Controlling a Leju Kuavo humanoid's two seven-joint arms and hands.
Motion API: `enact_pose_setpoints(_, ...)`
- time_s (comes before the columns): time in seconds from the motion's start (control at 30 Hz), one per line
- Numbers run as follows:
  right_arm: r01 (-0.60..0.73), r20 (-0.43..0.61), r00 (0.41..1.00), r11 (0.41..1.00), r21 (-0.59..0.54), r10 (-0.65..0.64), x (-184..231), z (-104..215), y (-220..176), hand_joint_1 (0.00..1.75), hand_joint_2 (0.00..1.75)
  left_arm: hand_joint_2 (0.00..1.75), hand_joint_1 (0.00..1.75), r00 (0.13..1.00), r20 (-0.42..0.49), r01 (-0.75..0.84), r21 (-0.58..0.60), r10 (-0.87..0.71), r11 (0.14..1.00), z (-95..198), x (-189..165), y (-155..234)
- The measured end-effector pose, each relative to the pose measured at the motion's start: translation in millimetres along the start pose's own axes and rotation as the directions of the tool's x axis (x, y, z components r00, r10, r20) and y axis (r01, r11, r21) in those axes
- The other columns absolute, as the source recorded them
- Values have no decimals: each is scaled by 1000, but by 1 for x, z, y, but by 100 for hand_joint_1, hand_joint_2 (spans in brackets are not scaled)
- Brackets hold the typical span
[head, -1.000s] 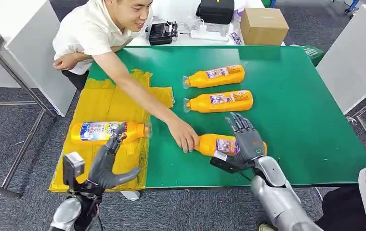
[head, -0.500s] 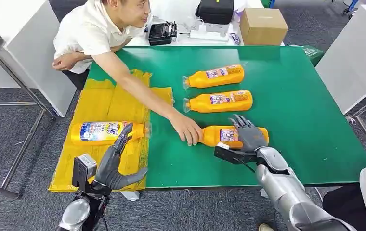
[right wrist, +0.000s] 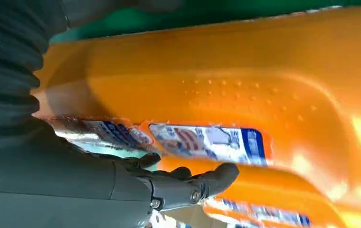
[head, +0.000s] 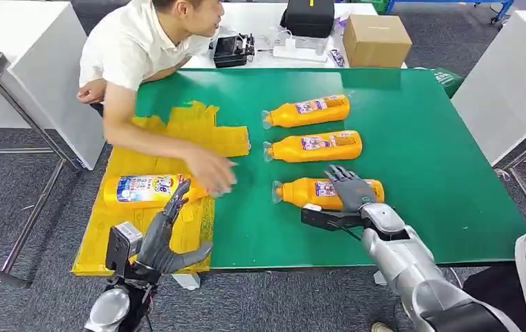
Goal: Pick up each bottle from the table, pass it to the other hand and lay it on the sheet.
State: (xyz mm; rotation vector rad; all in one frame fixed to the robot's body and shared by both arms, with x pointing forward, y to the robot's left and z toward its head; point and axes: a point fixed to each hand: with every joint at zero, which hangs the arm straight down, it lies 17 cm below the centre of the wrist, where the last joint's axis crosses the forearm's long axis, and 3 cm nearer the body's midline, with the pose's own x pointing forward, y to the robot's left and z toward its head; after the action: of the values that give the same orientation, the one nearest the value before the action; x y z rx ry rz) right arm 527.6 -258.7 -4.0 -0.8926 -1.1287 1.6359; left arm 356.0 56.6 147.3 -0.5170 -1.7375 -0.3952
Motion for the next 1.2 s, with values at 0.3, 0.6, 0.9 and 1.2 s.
enact_pose_setpoints(0.3, -51, -57, 997, 995, 90, 56, -13, 0, 10, 154, 175, 175, 0, 1000, -12, 6, 9, -6, 1000, 4, -3, 0)
enact_pose_setpoints(0.6, -95, -137, 984, 985, 146, 115, -37, 11, 28, 164, 175, 175, 0, 999, -37, 18, 36, -17, 999, 14, -8, 1)
enact_pose_setpoints(0.9, 65, -67, 996, 994, 83, -59, -34, 36, 53, 175, 175, 175, 0, 998, -61, 21, 69, -17, 997, 24, -13, 6)
enact_pose_setpoints(1.2, 588, 271, 788, 806, -66, -553, 63, 51, 9, 175, 175, 175, 0, 926, -68, -355, 188, 372, 916, 23, -22, 15)
